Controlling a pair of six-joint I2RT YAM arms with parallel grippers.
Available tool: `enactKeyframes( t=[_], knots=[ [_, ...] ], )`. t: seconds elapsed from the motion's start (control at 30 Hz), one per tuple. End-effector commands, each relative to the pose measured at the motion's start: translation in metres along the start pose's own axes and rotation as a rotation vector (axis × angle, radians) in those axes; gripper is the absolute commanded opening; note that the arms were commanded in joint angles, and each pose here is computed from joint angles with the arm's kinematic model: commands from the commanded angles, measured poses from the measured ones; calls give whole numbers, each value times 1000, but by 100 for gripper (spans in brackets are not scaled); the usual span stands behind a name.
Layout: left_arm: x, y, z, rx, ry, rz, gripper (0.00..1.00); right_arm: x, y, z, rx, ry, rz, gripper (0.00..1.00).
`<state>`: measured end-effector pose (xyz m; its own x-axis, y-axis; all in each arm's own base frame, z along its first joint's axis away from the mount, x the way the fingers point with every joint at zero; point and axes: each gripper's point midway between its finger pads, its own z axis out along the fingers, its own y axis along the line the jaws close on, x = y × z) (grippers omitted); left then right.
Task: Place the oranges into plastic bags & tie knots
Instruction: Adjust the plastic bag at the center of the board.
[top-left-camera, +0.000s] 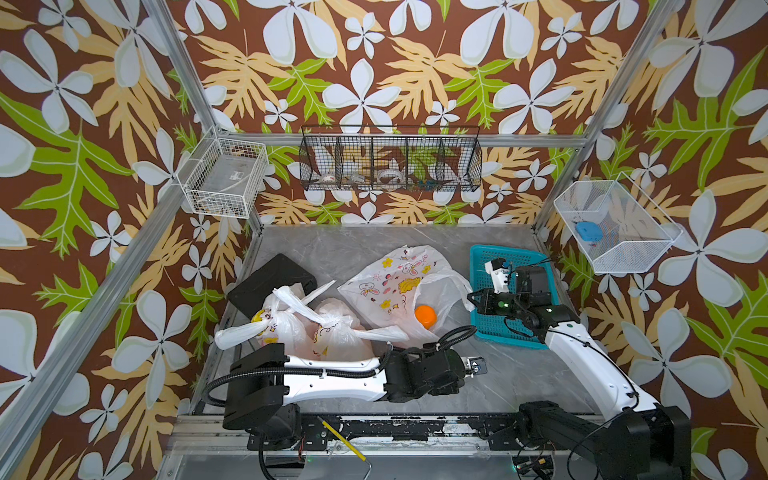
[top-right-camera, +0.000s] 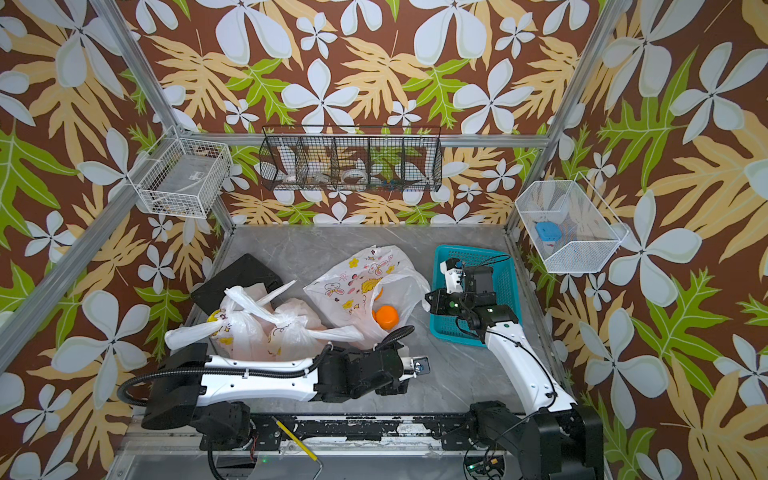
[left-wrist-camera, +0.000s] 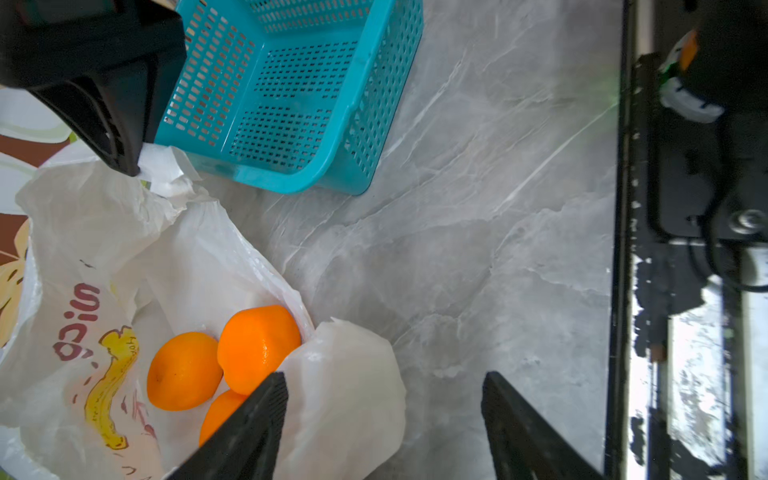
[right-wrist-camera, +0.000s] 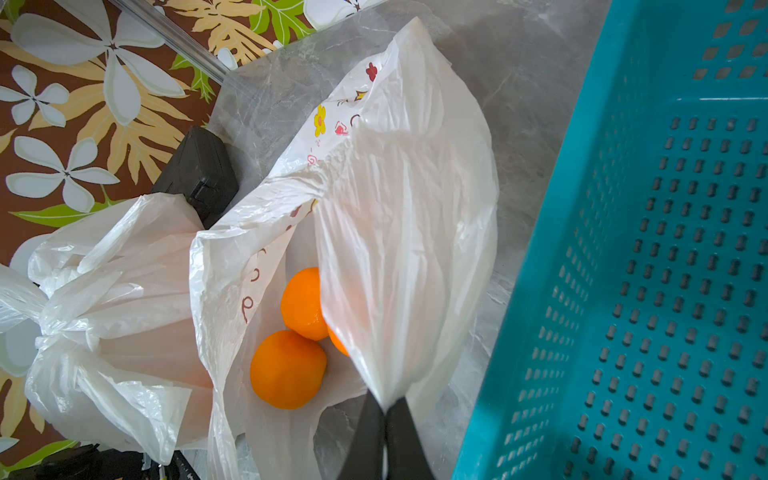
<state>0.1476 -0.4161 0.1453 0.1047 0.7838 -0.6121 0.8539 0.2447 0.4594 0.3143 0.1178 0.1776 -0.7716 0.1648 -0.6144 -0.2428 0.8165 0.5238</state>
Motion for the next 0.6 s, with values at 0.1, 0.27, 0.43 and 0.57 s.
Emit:
enactKeyframes(
  t=[0.1,0.27,0.43,0.57],
  knots=[
    [16,6,20,-88,97,74,76,2,2,-3,-7,0,-15,0],
    [34,12,32,-177,184,114,73,1,3,-4,-8,-3,-16,0],
    [31,27,28,-260,189,122,34,-3,10,-8,-31,-13,-14,0],
    [16,43,10,-308,114,90,0,-9,25,-17,-82,-29,-21,0]
  ],
)
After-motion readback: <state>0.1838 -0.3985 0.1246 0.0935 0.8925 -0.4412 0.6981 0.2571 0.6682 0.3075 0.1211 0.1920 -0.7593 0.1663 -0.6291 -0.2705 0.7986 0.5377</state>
